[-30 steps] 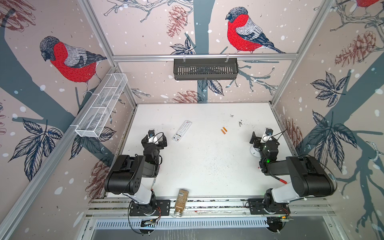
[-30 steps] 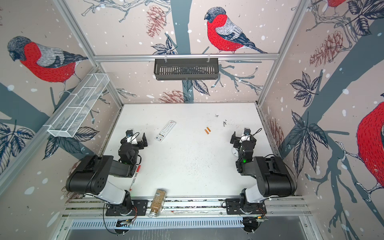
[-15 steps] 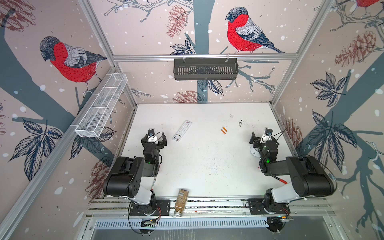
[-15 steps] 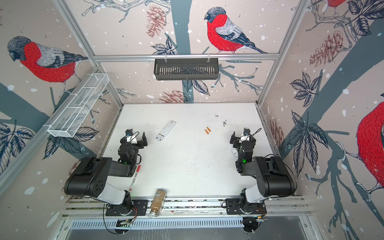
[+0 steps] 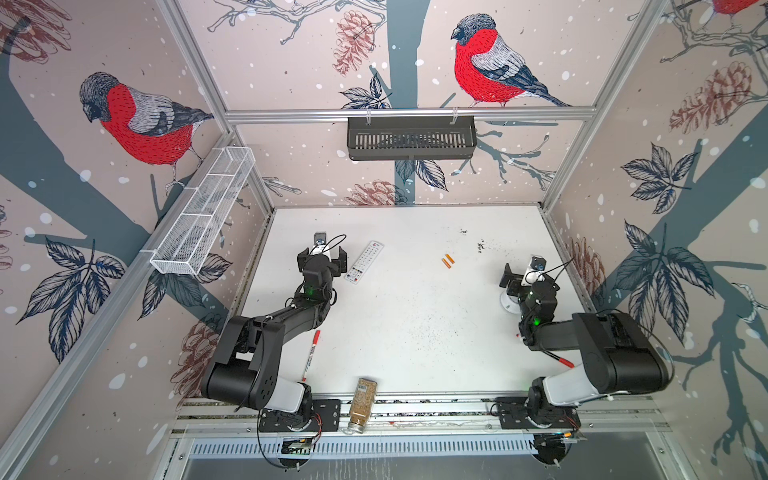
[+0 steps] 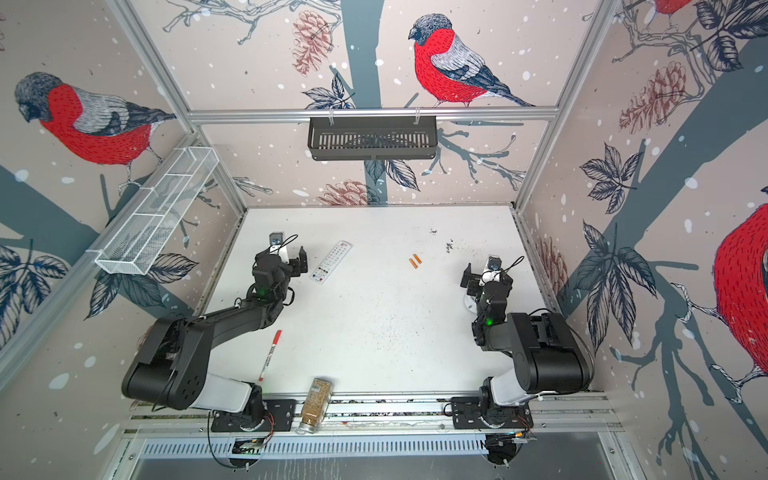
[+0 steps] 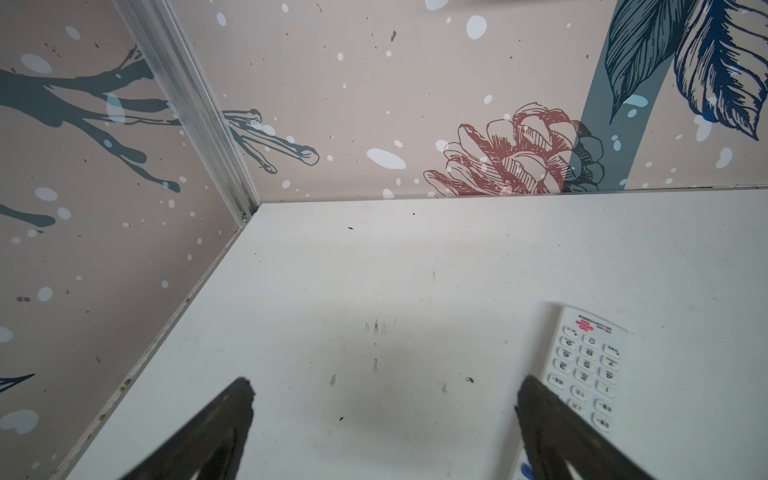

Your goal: Load the batteries into the remote control

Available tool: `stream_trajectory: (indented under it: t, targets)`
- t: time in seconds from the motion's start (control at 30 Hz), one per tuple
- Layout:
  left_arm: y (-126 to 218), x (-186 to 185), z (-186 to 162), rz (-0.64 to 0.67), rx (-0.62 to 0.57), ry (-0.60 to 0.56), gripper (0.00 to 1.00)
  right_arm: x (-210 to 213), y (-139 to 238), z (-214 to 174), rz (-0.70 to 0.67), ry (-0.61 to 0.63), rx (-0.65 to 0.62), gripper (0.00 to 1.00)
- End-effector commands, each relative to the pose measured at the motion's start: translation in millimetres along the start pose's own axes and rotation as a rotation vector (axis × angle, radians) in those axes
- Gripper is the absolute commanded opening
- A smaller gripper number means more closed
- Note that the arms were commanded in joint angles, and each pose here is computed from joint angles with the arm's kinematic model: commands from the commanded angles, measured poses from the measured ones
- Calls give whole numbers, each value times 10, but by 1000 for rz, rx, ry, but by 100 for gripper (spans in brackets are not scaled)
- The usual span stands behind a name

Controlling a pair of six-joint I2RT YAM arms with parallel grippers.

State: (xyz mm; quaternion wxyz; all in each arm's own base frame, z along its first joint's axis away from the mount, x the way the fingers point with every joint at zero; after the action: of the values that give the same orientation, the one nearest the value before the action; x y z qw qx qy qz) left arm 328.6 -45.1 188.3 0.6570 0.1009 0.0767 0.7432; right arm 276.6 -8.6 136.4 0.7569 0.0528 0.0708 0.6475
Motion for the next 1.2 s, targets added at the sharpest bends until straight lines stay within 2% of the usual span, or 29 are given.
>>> stream_trajectory:
  t: [0.0, 0.17, 0.33, 0.5, 0.6, 0.7, 0.77, 0.93, 1.17]
  targets:
    - [-60, -80, -12, -48, 76, 22, 98, 18, -17, 25, 18, -6, -9, 99]
    - [-253, -297, 27, -232, 163, 77, 98, 66, -26, 84, 53, 23, -18, 99]
    - [-561, -491, 14, -287, 310, 145, 98, 240, -169, 322, 22, 87, 86, 99]
    - [-905, -686, 9, -372, 364, 190, 98, 560, -243, 628, 61, 88, 167, 99]
    - [-1145, -792, -85, -383, 431, 211, 98, 702, -258, 792, 60, 82, 252, 99]
    - [-1363, -832, -124, -327, 456, 229, 98, 793, -181, 916, 90, 72, 315, 99]
    - [-1483, -866, -160, -310, 472, 247, 98, 808, -85, 987, 132, 20, 325, 99]
    - [-1669, -1051, -176, -445, 481, 301, 98, 827, 225, 1131, 282, -77, 277, 99]
    - [-1639, -1272, -285, -517, 562, 334, 98, 744, 375, 1211, 269, -48, 251, 100]
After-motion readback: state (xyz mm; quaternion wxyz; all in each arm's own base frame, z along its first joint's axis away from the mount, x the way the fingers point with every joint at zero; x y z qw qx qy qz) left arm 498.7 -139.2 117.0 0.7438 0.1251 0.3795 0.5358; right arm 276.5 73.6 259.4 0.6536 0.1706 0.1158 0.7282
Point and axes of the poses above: each gripper's point midway between its finger pads, its own y axis back along the fingers, its own x axis along the line the jaws close on, z = x × y, the point moved 10 cm from there along y, back along the fingers, and after that the axes turned 2 degrees about y, right-handed, at the moved point
